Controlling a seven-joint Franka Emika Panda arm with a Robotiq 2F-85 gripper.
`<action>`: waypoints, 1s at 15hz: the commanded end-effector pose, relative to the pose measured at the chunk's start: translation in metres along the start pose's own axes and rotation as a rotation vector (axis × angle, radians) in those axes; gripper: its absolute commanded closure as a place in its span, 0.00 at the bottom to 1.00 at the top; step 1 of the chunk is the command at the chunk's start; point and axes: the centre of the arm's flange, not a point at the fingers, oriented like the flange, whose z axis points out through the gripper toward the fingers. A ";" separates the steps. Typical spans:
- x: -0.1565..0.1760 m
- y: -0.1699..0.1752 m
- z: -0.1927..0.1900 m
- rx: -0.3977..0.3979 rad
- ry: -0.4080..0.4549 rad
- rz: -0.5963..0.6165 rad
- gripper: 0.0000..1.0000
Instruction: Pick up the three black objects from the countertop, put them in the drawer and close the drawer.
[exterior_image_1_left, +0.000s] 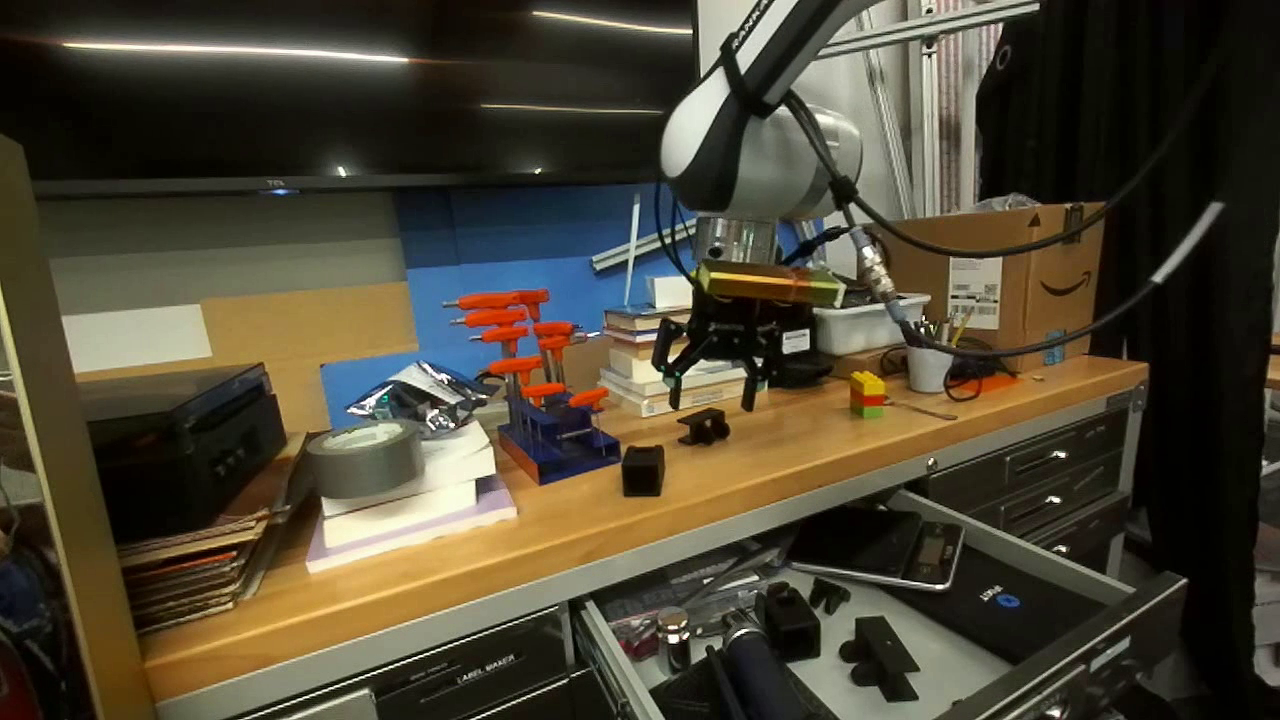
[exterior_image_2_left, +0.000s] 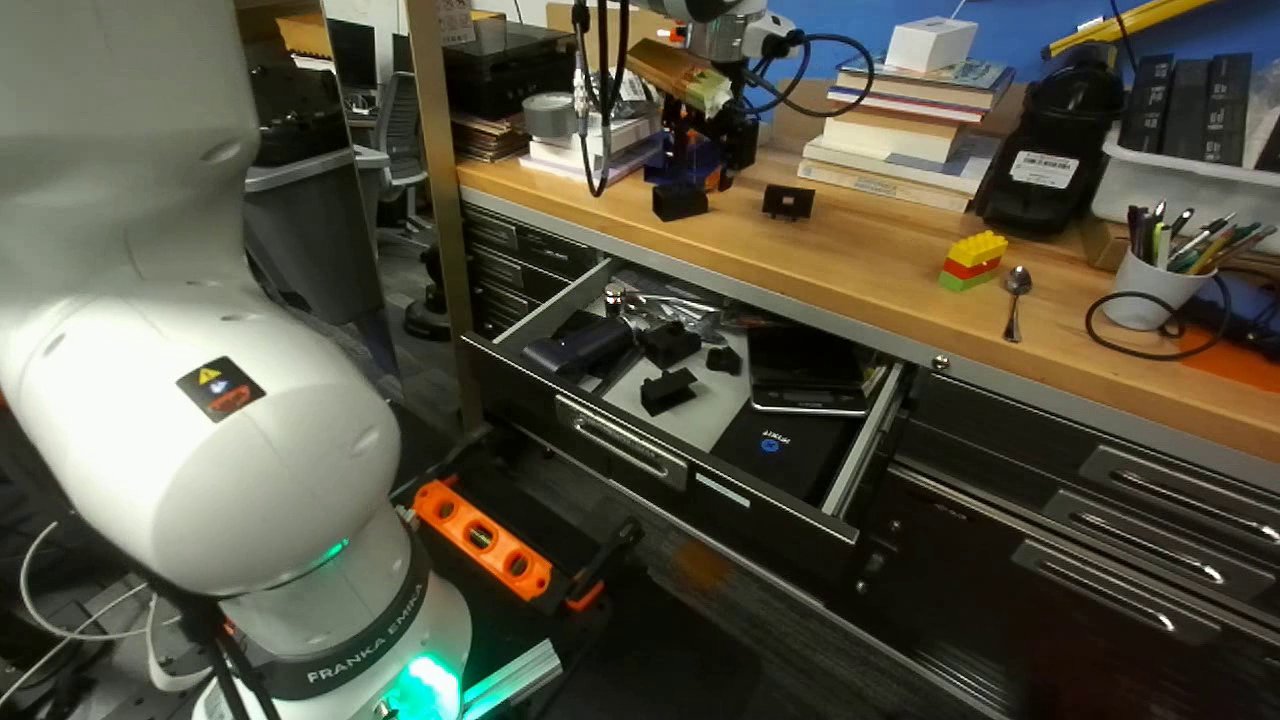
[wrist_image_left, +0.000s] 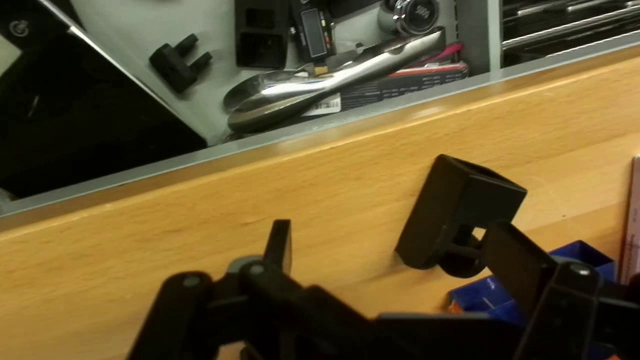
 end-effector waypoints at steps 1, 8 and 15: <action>0.033 -0.041 0.019 0.015 -0.081 0.014 0.00; 0.059 -0.066 0.056 0.018 -0.161 -0.002 0.00; 0.078 -0.075 0.073 0.014 -0.180 -0.007 0.00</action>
